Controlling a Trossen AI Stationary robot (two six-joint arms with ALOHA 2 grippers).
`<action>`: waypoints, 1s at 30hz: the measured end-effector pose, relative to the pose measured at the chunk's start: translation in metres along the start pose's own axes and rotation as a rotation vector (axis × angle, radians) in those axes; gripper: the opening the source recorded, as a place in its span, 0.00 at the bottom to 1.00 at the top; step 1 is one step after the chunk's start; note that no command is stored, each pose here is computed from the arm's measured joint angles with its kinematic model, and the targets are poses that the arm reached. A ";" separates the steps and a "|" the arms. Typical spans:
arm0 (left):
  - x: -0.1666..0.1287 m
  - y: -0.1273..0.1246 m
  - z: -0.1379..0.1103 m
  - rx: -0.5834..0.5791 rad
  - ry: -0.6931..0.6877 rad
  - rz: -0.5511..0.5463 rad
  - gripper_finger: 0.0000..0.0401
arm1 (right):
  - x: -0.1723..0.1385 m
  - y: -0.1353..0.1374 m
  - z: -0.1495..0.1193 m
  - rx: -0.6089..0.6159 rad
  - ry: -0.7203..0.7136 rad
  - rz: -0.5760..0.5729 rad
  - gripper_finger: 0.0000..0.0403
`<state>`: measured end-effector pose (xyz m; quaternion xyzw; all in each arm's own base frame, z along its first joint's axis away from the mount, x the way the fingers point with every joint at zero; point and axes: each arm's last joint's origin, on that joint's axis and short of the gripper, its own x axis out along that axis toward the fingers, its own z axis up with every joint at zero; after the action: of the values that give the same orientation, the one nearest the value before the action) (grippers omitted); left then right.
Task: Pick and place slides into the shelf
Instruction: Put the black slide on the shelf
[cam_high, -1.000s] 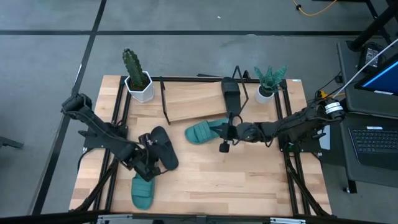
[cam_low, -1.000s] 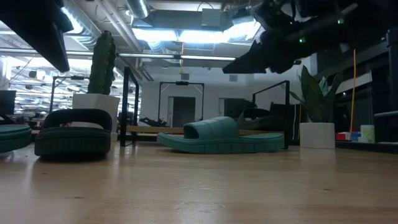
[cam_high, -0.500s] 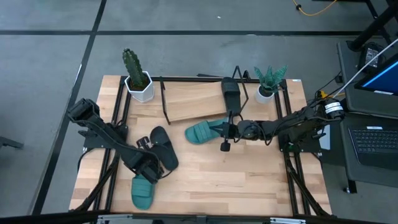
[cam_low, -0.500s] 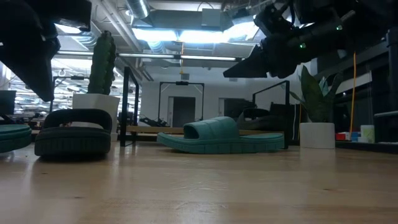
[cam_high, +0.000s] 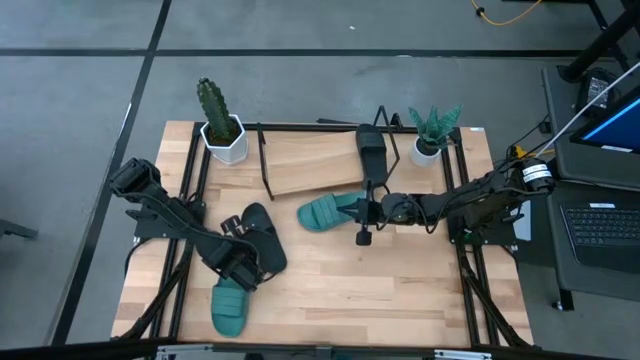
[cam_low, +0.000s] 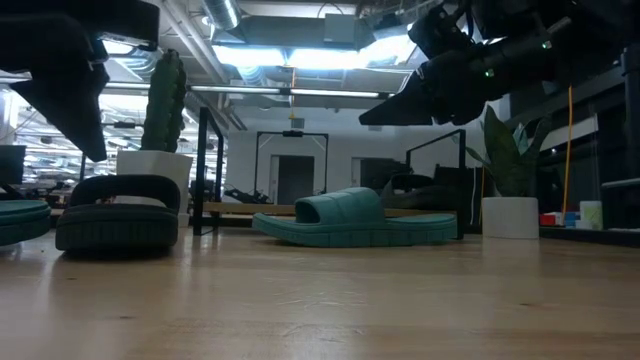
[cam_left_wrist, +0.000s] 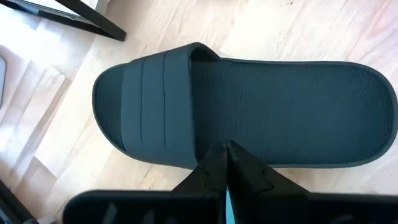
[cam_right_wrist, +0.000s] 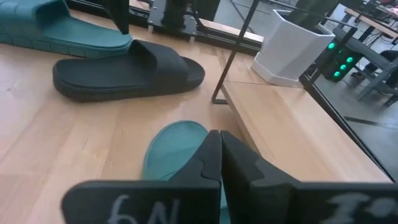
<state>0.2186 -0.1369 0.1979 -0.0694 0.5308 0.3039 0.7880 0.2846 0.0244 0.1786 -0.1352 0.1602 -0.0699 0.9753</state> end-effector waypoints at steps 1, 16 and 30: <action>0.000 0.000 0.000 0.000 0.000 0.000 0.00 | 0.000 0.000 0.000 0.000 -0.001 0.005 0.01; 0.000 0.000 0.000 -0.008 -0.002 0.001 0.00 | 0.000 0.002 0.000 0.000 -0.009 0.056 0.01; 0.001 0.000 0.000 0.000 0.019 -0.005 0.32 | 0.000 0.002 0.000 0.025 -0.009 0.059 0.01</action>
<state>0.2187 -0.1364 0.1974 -0.0739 0.5382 0.3012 0.7837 0.2848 0.0262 0.1782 -0.1184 0.1589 -0.0427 0.9792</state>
